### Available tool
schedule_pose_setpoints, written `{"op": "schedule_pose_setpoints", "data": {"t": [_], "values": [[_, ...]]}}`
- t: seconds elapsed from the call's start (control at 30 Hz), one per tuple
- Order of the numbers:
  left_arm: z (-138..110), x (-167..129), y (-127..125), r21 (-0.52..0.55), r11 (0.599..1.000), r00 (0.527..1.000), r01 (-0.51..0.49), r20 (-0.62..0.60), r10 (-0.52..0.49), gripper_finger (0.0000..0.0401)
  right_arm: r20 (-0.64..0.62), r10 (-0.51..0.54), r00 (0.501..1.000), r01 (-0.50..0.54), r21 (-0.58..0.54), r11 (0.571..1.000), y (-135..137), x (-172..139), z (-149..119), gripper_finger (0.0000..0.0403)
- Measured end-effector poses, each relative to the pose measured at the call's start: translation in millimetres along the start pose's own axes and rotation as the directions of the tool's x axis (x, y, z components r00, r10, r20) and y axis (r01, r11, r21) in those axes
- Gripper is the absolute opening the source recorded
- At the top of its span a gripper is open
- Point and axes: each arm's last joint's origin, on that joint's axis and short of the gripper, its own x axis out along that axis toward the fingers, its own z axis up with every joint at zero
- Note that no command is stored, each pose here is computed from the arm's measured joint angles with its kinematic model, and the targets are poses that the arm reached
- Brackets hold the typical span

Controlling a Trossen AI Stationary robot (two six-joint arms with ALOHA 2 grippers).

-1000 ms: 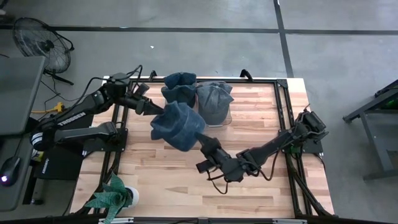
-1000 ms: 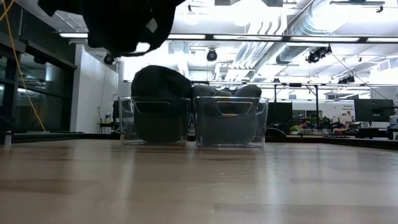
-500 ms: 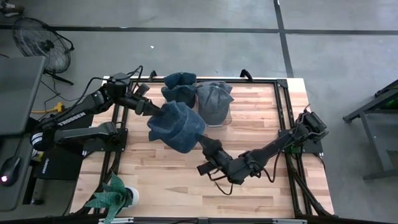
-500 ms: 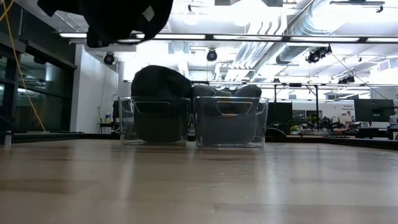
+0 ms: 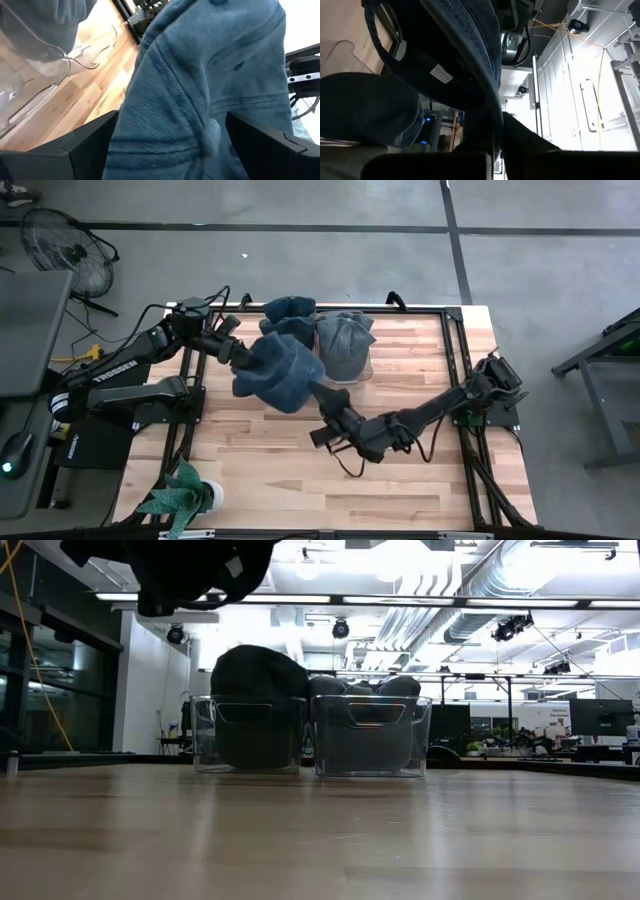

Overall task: Pick & Place hat
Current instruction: Put the blue cap into the left transparent bin

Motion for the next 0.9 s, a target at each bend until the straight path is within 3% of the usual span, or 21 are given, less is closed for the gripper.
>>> {"op": "schedule_pose_setpoints", "data": {"t": [0.17, 0.6, 0.9], "values": [[-1.3, 0.0, 0.5, -0.085, 0.996, 1.0, 0.005, -0.024, -0.007, 0.0362, -0.004, -0.002, 1.0, 0.002, 0.012, 1.0, 0.3, 8.5, -3.2, 0.0005], [-3.5, 2.0, -2.6, -0.119, 0.983, 0.97, 0.137, -0.184, -0.158, 0.0362, 0.015, 0.029, 0.999, -0.03, 0.054, 0.998, 7.9, 16.7, -5.4, 0.0005], [-4.1, 2.1, -3.1, -0.127, 0.979, 0.959, 0.159, -0.214, -0.183, 0.0362, 0.049, 0.072, 0.996, -0.077, 0.109, 0.991, 16.2, 14.8, -3.8, 0.0005]]}}
